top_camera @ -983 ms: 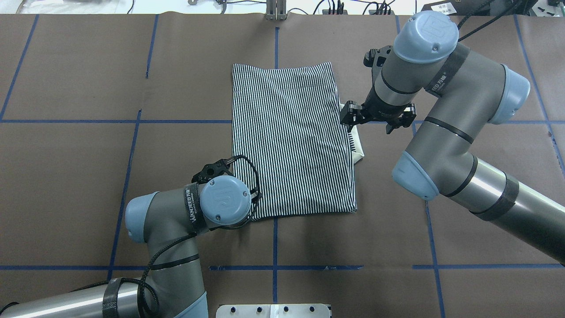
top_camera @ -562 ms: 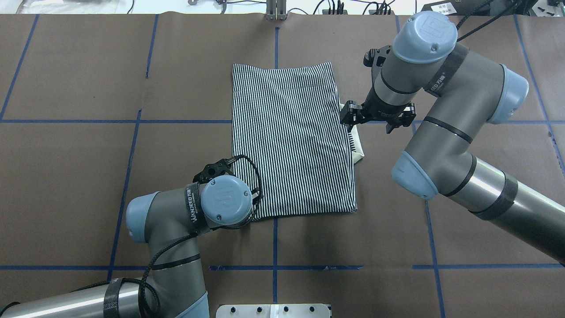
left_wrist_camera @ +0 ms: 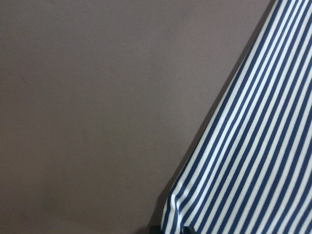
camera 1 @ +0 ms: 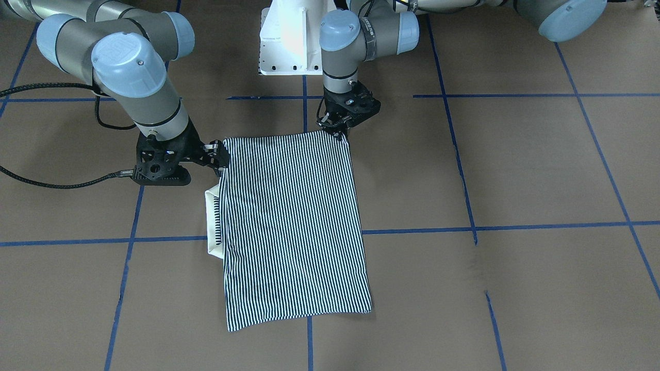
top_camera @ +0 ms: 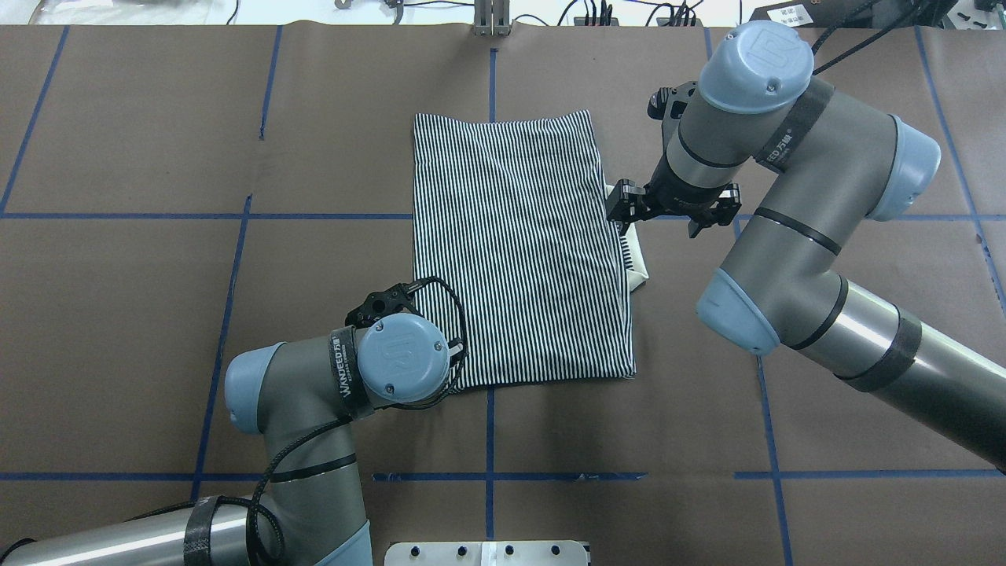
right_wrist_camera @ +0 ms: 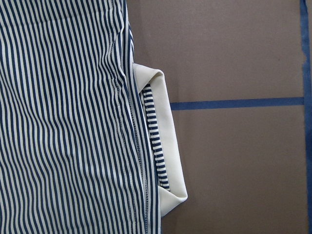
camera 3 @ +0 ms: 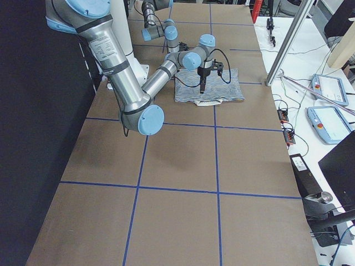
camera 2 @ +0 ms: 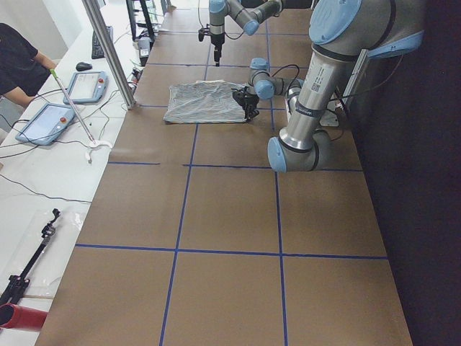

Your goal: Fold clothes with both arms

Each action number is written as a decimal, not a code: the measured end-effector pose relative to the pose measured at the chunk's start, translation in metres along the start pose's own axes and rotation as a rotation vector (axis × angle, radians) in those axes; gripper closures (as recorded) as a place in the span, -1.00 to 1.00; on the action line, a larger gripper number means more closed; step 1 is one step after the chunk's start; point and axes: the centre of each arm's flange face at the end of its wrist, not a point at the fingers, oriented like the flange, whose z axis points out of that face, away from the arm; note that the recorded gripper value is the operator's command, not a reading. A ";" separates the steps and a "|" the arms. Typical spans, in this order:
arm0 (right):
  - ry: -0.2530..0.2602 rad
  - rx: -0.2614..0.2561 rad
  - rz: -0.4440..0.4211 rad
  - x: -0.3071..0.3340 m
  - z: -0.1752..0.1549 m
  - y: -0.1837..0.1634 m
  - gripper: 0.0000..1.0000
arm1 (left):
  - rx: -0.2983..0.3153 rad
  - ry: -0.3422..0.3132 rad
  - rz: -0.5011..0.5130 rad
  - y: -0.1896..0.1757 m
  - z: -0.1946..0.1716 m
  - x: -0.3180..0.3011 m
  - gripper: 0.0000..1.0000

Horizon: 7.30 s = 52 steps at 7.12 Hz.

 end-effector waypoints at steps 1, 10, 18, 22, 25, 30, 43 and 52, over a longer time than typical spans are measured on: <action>0.000 0.000 0.001 0.000 0.000 0.000 -1.00 | -0.001 0.002 0.027 0.000 -0.002 -0.001 1.00; -0.064 0.034 0.417 -0.070 0.065 0.101 -1.00 | -0.002 0.053 0.233 -0.015 -0.031 -0.013 1.00; 0.043 0.028 0.829 -0.100 0.116 0.124 -1.00 | -0.005 0.050 0.234 -0.014 -0.029 -0.013 1.00; 0.089 0.025 0.852 -0.103 0.124 0.136 -1.00 | -0.008 0.054 0.234 -0.012 -0.031 -0.013 1.00; 0.111 0.041 0.860 -0.103 0.137 0.134 -0.91 | -0.010 0.058 0.234 -0.011 -0.033 -0.012 1.00; 0.128 0.047 0.898 -0.118 0.123 0.134 0.64 | -0.009 0.062 0.234 -0.012 -0.036 -0.012 1.00; 0.157 0.066 0.885 -0.114 0.138 0.143 1.00 | -0.010 0.064 0.228 -0.011 -0.037 -0.012 1.00; 0.130 0.066 0.878 -0.121 0.126 0.140 1.00 | -0.011 0.063 0.229 -0.011 -0.036 -0.011 1.00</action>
